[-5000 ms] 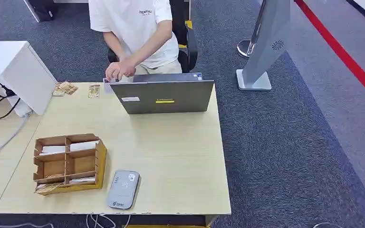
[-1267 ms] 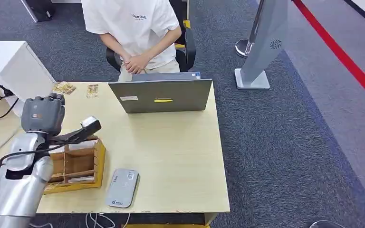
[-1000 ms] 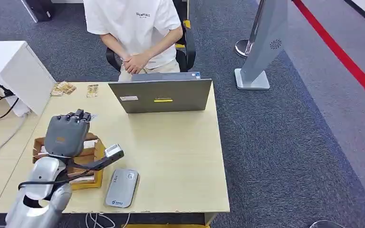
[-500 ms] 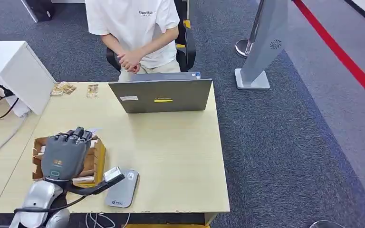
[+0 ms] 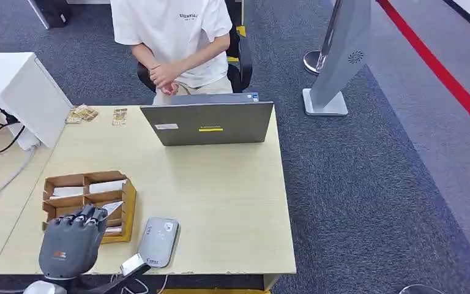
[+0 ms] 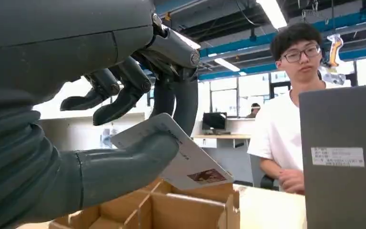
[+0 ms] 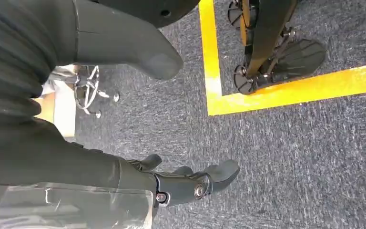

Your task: Pass the card to the sensor for recognition and then transmit it.

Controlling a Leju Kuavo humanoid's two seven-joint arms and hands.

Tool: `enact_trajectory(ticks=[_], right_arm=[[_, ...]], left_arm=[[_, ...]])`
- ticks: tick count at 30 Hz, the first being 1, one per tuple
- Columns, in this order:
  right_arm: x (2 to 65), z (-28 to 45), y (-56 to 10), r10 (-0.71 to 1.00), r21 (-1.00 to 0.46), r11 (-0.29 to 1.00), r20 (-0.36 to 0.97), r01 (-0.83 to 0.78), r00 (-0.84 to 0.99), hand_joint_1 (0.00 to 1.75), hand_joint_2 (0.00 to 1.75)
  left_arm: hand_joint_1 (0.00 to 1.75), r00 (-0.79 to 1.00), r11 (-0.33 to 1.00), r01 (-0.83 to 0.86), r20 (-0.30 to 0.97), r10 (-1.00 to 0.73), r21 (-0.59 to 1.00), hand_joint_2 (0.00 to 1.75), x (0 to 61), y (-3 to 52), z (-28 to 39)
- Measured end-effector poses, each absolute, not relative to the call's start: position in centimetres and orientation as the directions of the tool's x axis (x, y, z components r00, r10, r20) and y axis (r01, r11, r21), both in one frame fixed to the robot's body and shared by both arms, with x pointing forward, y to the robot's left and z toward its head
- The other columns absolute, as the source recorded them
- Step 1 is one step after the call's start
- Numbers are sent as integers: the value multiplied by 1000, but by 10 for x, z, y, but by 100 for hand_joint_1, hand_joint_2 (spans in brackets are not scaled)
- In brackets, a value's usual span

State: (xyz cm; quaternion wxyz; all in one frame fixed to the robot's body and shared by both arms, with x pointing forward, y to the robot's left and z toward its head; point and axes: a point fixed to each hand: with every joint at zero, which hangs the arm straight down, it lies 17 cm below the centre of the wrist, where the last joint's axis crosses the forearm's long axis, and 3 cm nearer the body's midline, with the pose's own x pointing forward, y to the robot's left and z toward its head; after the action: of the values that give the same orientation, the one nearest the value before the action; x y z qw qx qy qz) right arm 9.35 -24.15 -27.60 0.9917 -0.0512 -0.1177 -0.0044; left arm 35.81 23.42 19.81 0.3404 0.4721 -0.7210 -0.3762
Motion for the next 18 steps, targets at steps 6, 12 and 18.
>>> enact_trajectory(ticks=[6,12,18], right_arm=[[93,-276,-239,-11,-96,995,232,34,973,0,175],[93,-276,-239,-12,-96,995,233,35,973,0,175],[92,-276,-234,-11,-92,995,227,33,974,0,175]], left_arm=[[175,-324,278,-398,150,-934,874,175,345,232,187],[175,-327,282,-391,154,-932,876,175,340,231,184],[175,-331,287,-373,162,-930,882,175,334,229,178]])
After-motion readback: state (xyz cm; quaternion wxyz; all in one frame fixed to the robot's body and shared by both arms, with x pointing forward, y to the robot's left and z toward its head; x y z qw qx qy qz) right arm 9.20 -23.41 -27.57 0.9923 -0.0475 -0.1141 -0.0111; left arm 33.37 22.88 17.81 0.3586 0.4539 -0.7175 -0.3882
